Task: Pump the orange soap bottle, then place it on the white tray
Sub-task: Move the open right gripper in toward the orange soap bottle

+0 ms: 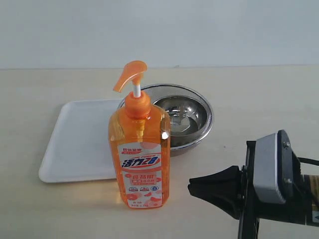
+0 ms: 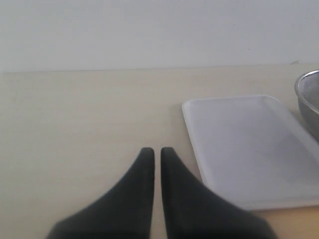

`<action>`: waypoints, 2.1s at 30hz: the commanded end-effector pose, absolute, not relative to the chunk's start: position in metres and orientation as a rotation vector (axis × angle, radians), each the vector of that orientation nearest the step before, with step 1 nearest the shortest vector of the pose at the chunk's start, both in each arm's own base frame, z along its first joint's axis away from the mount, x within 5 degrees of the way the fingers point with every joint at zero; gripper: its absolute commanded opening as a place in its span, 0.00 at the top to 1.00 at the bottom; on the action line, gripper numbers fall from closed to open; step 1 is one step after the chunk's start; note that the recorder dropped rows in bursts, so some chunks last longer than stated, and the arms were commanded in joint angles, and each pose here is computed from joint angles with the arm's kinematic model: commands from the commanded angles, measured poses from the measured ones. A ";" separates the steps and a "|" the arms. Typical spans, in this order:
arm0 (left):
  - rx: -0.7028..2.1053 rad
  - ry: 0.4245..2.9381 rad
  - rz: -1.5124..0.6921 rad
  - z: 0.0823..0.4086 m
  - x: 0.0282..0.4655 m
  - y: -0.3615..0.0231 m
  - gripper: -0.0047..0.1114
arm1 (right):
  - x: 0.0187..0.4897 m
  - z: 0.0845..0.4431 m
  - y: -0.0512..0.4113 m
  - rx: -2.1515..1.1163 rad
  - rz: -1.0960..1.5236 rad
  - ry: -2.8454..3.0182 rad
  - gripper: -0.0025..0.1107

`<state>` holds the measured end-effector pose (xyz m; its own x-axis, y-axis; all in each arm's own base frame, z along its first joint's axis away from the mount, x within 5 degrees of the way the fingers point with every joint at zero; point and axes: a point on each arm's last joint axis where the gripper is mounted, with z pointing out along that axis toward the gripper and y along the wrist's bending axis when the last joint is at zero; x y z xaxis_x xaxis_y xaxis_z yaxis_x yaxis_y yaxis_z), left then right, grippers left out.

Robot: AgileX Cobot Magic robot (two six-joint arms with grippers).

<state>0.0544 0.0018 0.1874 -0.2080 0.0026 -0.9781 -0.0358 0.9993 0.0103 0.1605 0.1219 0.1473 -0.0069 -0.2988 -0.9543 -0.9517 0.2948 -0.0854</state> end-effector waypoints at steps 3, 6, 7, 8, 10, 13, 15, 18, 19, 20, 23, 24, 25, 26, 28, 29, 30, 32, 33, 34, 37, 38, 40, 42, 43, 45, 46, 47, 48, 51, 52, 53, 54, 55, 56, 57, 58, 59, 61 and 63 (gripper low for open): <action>-0.027 1.779 0.016 0.186 0.054 0.001 0.92 | 0.164 0.148 0.121 -1.160 0.765 1.536 0.98; -0.028 1.737 0.018 0.190 0.055 0.001 0.92 | 0.169 0.146 0.118 -1.111 0.716 1.595 0.98; -0.028 1.706 0.019 0.193 0.056 0.001 0.92 | 0.170 0.146 0.118 -1.107 0.713 1.599 0.98; -0.028 1.683 0.020 0.195 0.056 0.001 0.92 | 0.170 0.146 0.118 -1.106 0.715 1.595 0.98; -0.029 1.630 0.022 0.200 0.056 0.002 0.92 | 0.170 0.146 0.118 -1.106 0.715 1.595 0.98; -0.030 1.561 0.025 0.206 0.056 0.002 0.92 | 0.170 0.146 0.118 -1.101 0.721 1.595 0.98; -0.030 1.552 0.025 0.207 0.056 0.002 0.92 | 0.170 0.146 0.118 -1.099 0.722 1.597 0.98; -0.030 1.552 0.025 0.207 0.056 0.002 0.92 | 0.170 0.146 0.118 -1.099 0.722 1.597 0.98; -0.030 1.552 0.025 0.207 0.056 0.002 0.92 | 0.170 0.146 0.118 -1.099 0.722 1.597 0.98; -0.030 1.553 0.025 0.207 0.056 0.002 0.92 | 0.170 0.146 0.118 -1.100 0.721 1.599 0.98; -0.030 1.555 0.025 0.207 0.056 0.002 0.92 | 0.171 0.146 0.118 -1.082 0.722 1.610 0.98; -0.030 1.555 0.025 0.207 0.056 0.002 0.92 | 0.171 0.146 0.118 -1.082 0.722 1.608 0.97; -0.030 1.555 0.025 0.207 0.056 0.002 0.92 | 0.172 0.147 0.118 -1.082 0.721 1.606 0.95; -0.030 1.555 0.025 0.207 0.056 0.002 0.92 | 0.173 0.147 0.118 -1.079 0.721 1.607 0.92; -0.030 1.555 0.025 0.207 0.056 0.002 0.92 | 0.175 0.149 0.119 -1.064 0.736 1.615 0.82; -0.030 1.555 0.025 0.207 0.056 0.002 0.92 | 0.176 0.149 0.120 -1.053 0.747 1.622 0.74; -0.030 1.555 0.025 0.207 0.056 0.002 0.92 | 0.177 0.150 0.120 -1.045 0.749 1.633 0.64; -0.030 1.555 0.025 0.207 0.056 0.002 0.92 | 0.182 0.150 0.119 -1.006 0.749 1.668 0.41; -0.030 1.555 0.025 0.207 0.056 0.002 0.92 | 0.185 0.151 0.119 -0.984 0.743 1.684 0.32; -0.030 1.555 0.025 0.207 0.056 0.002 0.92 | 0.187 0.151 0.118 -0.935 0.746 1.715 0.22; -0.030 1.550 0.025 0.207 0.056 0.002 0.92 | 0.192 0.151 0.115 -0.836 0.734 1.750 0.05; -0.030 1.550 0.025 0.207 0.056 0.002 0.92 | 0.192 0.151 0.115 -0.836 0.734 1.750 0.05; -0.030 1.550 0.025 0.207 0.056 0.002 0.92 | 0.192 0.151 0.115 -0.838 0.734 1.749 0.05; -0.030 1.550 0.025 0.207 0.056 0.002 0.92 | 0.192 0.151 0.115 -0.838 0.734 1.749 0.05; -0.030 1.550 0.025 0.207 0.056 0.002 0.92 | 0.192 0.151 0.115 -0.838 0.734 1.749 0.05; -0.030 1.550 0.025 0.207 0.056 0.002 0.92 | 0.192 0.151 0.115 -0.840 0.735 1.749 0.05; -0.030 1.550 0.025 0.207 0.056 0.002 0.92 | 0.192 0.151 0.115 -0.840 0.735 1.749 0.05; -0.030 1.550 0.025 0.207 0.056 0.002 0.92 | 0.192 0.151 0.115 -0.840 0.735 1.749 0.05; -0.030 1.550 0.025 0.207 0.056 0.002 0.92 | 0.192 0.151 0.115 -0.840 0.735 1.749 0.05; -0.030 1.550 0.025 0.207 0.056 0.002 0.92 | 0.192 0.151 0.115 -0.846 0.728 1.744 0.05; -0.030 1.550 0.025 0.207 0.056 0.002 0.92 | 0.192 0.151 0.115 -0.860 0.717 1.735 0.05; -0.030 1.550 0.025 0.207 0.056 0.002 0.92 | 0.192 0.151 0.115 -0.877 0.703 1.723 0.05; -0.030 1.550 0.025 0.207 0.056 0.002 0.92 | 0.192 0.151 0.115 -0.894 0.692 1.719 0.05; -0.038 1.550 0.016 0.207 0.056 0.002 0.92 | 0.191 0.151 0.115 -0.902 0.686 1.717 0.05; -0.044 1.550 0.010 0.207 0.056 0.002 0.92 | 0.192 0.151 0.115 -0.912 0.683 1.711 0.05; -0.044 1.550 0.010 0.207 0.056 0.002 0.92 | 0.192 0.151 0.116 -0.932 0.677 1.702 0.05; -0.044 1.550 0.010 0.207 0.056 0.002 0.92 | 0.193 0.151 0.117 -0.970 0.673 1.700 0.05; -0.044 1.550 0.010 0.207 0.056 0.002 0.92 | 0.194 0.152 0.119 -1.013 0.671 1.692 0.05; -0.044 1.550 0.010 0.207 0.056 0.002 0.92 | 0.200 0.155 0.123 -1.063 0.682 1.679 0.05; -0.044 1.550 0.010 0.207 0.056 0.002 0.92 | 0.207 0.160 0.126 -1.090 0.690 1.675 0.05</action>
<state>0.0563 0.0024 0.2076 0.0152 0.0019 -0.9999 -0.0440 0.9990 0.0012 0.1999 0.1216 0.1551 -0.1327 -0.3156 -0.9396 -0.8787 0.4760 -0.0358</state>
